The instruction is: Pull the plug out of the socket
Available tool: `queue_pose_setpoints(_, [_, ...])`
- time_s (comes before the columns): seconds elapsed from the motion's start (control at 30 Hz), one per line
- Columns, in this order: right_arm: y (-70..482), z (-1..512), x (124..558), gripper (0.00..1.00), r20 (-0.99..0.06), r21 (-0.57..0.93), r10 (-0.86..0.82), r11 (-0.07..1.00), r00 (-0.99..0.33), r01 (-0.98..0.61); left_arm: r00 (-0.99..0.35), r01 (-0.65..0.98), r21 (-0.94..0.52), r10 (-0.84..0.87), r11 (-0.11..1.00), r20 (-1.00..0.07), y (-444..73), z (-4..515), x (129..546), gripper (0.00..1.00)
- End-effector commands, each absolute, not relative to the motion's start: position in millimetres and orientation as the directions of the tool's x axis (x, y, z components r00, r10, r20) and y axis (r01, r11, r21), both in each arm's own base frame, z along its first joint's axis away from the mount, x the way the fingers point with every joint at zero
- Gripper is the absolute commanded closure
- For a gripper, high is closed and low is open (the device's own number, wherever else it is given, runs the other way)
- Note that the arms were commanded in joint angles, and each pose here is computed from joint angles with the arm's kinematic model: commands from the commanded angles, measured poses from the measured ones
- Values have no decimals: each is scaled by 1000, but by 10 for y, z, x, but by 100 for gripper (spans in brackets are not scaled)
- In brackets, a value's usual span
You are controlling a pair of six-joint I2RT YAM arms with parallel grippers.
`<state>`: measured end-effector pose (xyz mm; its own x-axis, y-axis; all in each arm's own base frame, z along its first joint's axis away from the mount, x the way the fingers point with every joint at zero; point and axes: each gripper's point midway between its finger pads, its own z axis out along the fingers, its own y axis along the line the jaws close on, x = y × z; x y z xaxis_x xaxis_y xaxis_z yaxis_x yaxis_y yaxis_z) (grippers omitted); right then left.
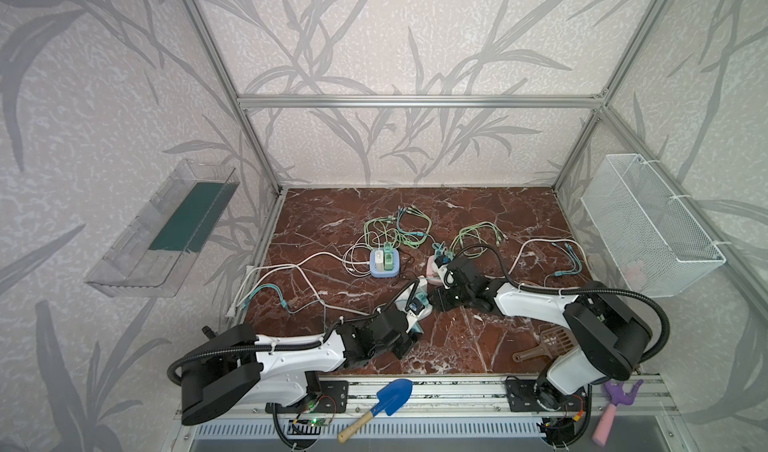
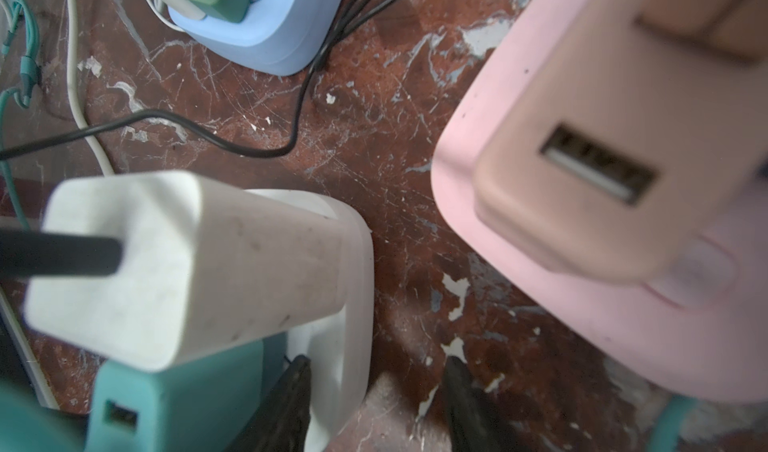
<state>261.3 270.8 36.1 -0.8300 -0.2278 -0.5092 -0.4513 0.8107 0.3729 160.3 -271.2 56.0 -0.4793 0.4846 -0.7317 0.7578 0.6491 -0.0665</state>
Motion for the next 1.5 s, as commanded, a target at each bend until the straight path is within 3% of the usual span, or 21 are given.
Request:
queue_pose_setpoints(0.0, [2335,-14,2343,48,-372,279,-293,870,-881,-407,-512,727,-58,485,684,-709,-2604,576,1601,39])
queue_pose_setpoints(0.13, [2339,-1,2343,48,-374,278,-297,868,-878,-412,-540,706,-63,478,706,-693,-2557,593,1598,32])
queue_pose_setpoints(0.27, [2329,20,2339,48,-377,275,-300,867,-876,-415,-565,668,-39,472,743,-677,-2472,644,1639,32])
queue_pose_setpoints(0.83, [2298,444,2358,47,-488,276,-274,852,-829,-444,-507,516,111,407,849,-760,-2286,1053,2116,19])
queue_pose_setpoints(1.07, [2369,644,2292,47,-575,285,-259,826,-776,-487,-570,448,45,323,893,-756,-2179,977,2363,18])
queue_pose_setpoints(1.47, [2693,851,2150,47,-682,211,-269,818,-680,-535,-605,488,-36,309,872,-734,-2347,872,2461,18])
